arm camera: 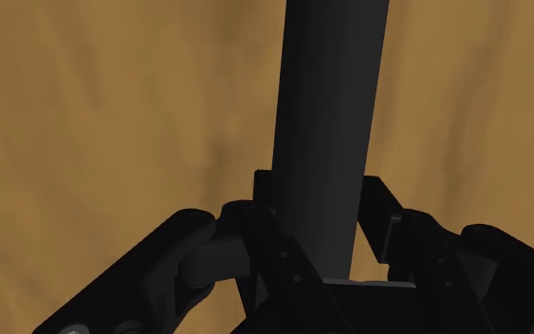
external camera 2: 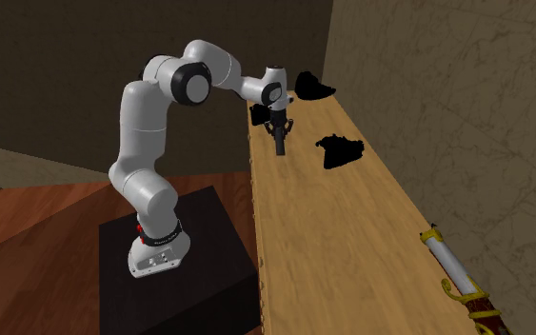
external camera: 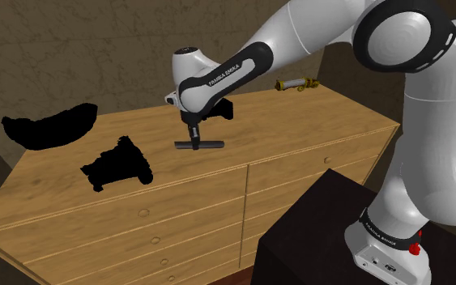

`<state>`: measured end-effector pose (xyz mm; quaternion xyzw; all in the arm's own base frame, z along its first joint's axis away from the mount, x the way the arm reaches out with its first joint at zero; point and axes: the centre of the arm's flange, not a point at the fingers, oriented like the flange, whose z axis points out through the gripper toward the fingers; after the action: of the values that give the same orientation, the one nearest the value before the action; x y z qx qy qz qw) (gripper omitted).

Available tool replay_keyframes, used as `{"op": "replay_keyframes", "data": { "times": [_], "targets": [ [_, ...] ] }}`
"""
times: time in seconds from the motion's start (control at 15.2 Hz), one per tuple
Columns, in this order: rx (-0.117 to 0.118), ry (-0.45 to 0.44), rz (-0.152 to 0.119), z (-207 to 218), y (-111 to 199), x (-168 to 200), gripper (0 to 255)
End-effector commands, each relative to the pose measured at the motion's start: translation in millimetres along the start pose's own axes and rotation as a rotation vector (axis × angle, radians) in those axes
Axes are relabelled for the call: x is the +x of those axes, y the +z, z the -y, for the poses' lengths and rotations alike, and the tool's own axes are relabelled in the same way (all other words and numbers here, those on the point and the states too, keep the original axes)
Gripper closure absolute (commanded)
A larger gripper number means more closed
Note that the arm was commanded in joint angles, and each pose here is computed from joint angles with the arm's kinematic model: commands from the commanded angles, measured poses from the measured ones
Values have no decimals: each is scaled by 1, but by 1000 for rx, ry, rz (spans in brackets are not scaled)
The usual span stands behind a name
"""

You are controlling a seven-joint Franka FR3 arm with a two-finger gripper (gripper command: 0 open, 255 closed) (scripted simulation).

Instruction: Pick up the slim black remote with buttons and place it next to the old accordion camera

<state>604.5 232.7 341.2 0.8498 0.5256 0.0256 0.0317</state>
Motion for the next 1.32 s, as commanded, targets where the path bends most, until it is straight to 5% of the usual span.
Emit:
{"op": "replay_keyframes", "data": {
  "times": [0.0,0.53,0.59,0.92,1.25],
  "targets": [
    [0,0,0,0,13,0,255],
    [0,0,0,0,13,0,255],
    [0,0,0,0,13,0,0],
    [0,0,0,0,13,0,0],
    [0,0,0,0,-37,0,0]
  ]
}}
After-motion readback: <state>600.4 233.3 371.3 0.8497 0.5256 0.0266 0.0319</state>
